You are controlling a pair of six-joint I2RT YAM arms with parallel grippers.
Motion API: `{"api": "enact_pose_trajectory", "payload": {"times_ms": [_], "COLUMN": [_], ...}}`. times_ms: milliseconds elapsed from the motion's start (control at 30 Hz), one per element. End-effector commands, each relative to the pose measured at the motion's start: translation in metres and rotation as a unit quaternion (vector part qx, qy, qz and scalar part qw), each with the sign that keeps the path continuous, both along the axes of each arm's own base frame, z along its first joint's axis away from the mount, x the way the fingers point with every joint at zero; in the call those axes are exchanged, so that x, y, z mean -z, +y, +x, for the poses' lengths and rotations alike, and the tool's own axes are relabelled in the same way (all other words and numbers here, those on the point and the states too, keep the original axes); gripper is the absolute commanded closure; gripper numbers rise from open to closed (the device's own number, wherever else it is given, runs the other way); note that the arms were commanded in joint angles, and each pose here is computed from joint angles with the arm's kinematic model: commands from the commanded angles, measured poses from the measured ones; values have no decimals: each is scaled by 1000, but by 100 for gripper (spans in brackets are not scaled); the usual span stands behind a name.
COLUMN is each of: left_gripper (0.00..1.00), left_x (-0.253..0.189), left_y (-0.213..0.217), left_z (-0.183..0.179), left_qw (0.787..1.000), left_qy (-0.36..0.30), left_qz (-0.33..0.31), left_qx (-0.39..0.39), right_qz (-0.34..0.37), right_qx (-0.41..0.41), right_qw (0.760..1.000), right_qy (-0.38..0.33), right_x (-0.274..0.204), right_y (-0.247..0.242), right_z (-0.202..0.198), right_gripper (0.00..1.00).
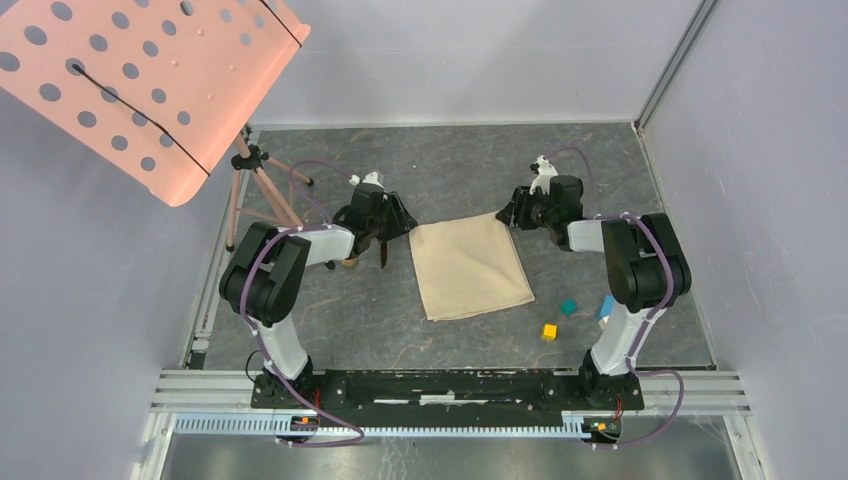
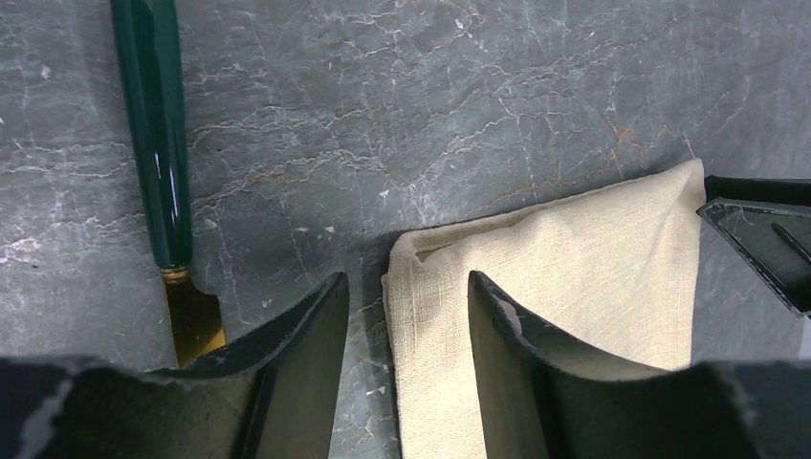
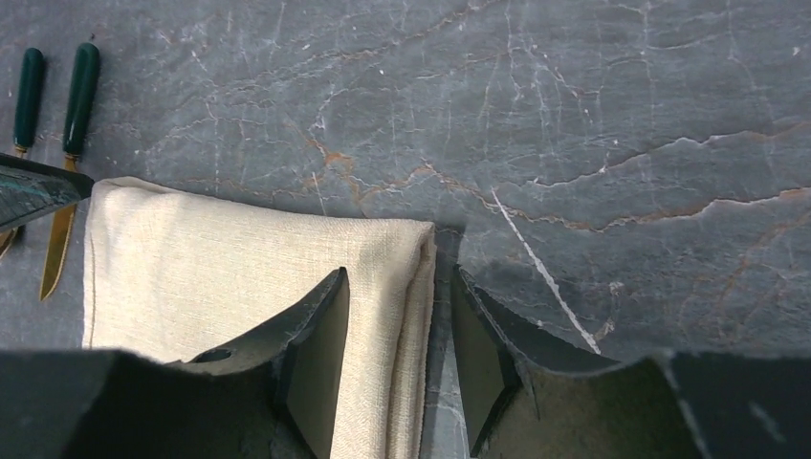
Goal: Fold the napkin into a case and place the utensils inside
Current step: Smooth out the lower triangle-folded napkin at the center of the board.
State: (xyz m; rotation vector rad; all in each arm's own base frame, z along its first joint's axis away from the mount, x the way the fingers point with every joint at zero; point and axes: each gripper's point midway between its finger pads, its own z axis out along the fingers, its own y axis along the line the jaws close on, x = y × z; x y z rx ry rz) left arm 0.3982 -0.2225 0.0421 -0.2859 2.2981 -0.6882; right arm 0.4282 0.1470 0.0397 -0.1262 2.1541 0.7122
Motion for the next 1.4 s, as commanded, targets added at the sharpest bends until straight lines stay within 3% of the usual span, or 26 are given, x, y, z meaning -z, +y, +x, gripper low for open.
{"api": "enact_pose_trajectory", "payload": {"times_ms": [0,200,467,700,933,1100,1367], "left_gripper": [45,49,52,58,56,66,88], "left_x": [-5,-2,-2,3,4,9,20], "left_y": [0,0,-1,-3,-8,-9,-14], "left_z": [11,12,9,9,9,13,28], "left_qw": [1000,1000,999,999,998,998,999], "left_qy": [-16,-12,-9,5,5,11,19], "left_qz": [-19,-23,-36,-47,-59,-58,-51], "left_qx": [-17,-16,-14,-11,-1,-1,-4], "right_qz": [-2,39,57,60,60,59,42], "right_qx": [-13,-21,-28,-27,-20,3,48], "right_qw": [1000,999,998,998,998,998,998], "right_qy": [-18,-12,2,1,2,-1,-5], "right_x": [-5,-1,9,8,9,9,9], "right_y": [0,2,7,7,4,-7,-26], "right_z": [15,19,26,26,26,25,31], "right_gripper": [51,58,58,68,82,99,100]}}
